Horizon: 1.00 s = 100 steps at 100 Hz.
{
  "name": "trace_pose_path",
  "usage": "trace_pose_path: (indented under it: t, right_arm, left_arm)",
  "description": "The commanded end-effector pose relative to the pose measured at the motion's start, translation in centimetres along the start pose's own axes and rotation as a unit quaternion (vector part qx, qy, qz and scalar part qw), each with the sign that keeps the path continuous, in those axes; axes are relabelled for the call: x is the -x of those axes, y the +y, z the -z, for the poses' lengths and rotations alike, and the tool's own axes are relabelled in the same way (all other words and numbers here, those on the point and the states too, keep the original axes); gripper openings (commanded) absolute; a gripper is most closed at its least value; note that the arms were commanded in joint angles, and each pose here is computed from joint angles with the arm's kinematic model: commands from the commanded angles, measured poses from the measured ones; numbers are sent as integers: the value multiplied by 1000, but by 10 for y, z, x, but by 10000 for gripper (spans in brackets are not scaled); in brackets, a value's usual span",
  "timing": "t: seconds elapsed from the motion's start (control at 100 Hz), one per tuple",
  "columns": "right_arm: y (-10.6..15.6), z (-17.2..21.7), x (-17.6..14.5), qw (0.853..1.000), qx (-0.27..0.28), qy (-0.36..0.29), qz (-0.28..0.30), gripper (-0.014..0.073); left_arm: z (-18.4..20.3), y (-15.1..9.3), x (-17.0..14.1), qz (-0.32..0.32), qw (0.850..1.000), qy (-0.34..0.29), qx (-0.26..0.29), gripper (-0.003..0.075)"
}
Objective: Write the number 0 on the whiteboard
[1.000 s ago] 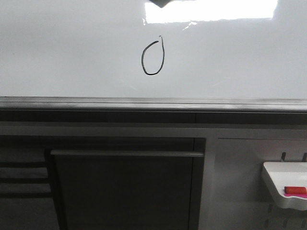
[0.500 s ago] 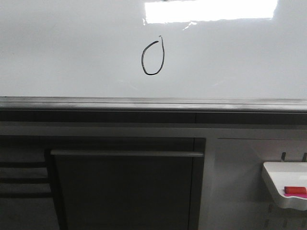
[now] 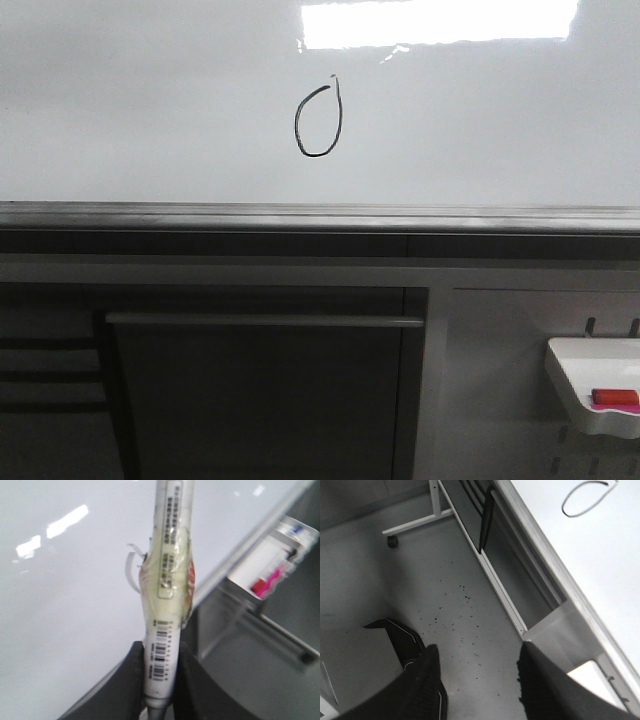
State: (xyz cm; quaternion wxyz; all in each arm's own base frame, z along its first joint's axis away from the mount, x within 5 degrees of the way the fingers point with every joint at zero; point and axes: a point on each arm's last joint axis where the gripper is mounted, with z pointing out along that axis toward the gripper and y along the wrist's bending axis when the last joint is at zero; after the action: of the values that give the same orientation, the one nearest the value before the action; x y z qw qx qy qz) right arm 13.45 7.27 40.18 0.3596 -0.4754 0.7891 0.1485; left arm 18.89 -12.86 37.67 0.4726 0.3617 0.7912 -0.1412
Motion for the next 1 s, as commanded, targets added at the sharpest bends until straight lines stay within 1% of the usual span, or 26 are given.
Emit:
trace_pose_path:
  t: [0.0,0.01,0.05,0.1,0.16,0.17,0.22,0.31,0.5,0.58,0.67,0.88,0.99]
  right_arm:
    - [-1,11,6,999,-20,-26,-38,323]
    - [-1,11,6,999,-21,-26,-41,323]
    - [-3,12,5,998,-25,-27,-55,323]
    - [-3,12,5,998,-27,-28,-58,323]
    - [-4,12,6,997,-31,-31,-58,323]
    - [-4,12,6,997,-31,-31,-58,323]
    - [-4,12,6,997,-33,-33,-58,323]
    - [-5,12,6,997,-34,-35,-58,323]
    - [-4,12,7,997,-34,-36,-58,323]
    - [-4,12,7,997,-34,-36,-58,323]
    - [-4,12,7,997,-34,-36,-58,323]
    - [-4,12,7,997,-34,-36,-58,323]
    - [-4,12,7,997,-34,-36,-58,323]
  left_arm:
    - [15,23,-5,59,989,-101,88,-4]
    - [16,25,-5,65,987,-114,97,-4]
    - [14,34,-18,89,979,-128,128,-4]
    - [12,45,-29,114,966,-160,169,-4]
    - [6,55,-47,134,953,-174,207,-4]
    - [6,56,-47,136,950,-183,215,-3]
    - [1,62,-57,146,940,-193,239,-3]
    - [-11,68,-66,145,934,-198,260,-4]
    - [-42,80,-76,146,934,-175,276,-4]
    - [-56,85,-80,149,937,-157,275,-3]
    - [-72,89,-82,155,943,-129,264,-3]
    - [-94,97,-70,164,956,-82,228,0]
    - [-102,100,-67,151,961,-67,220,1]
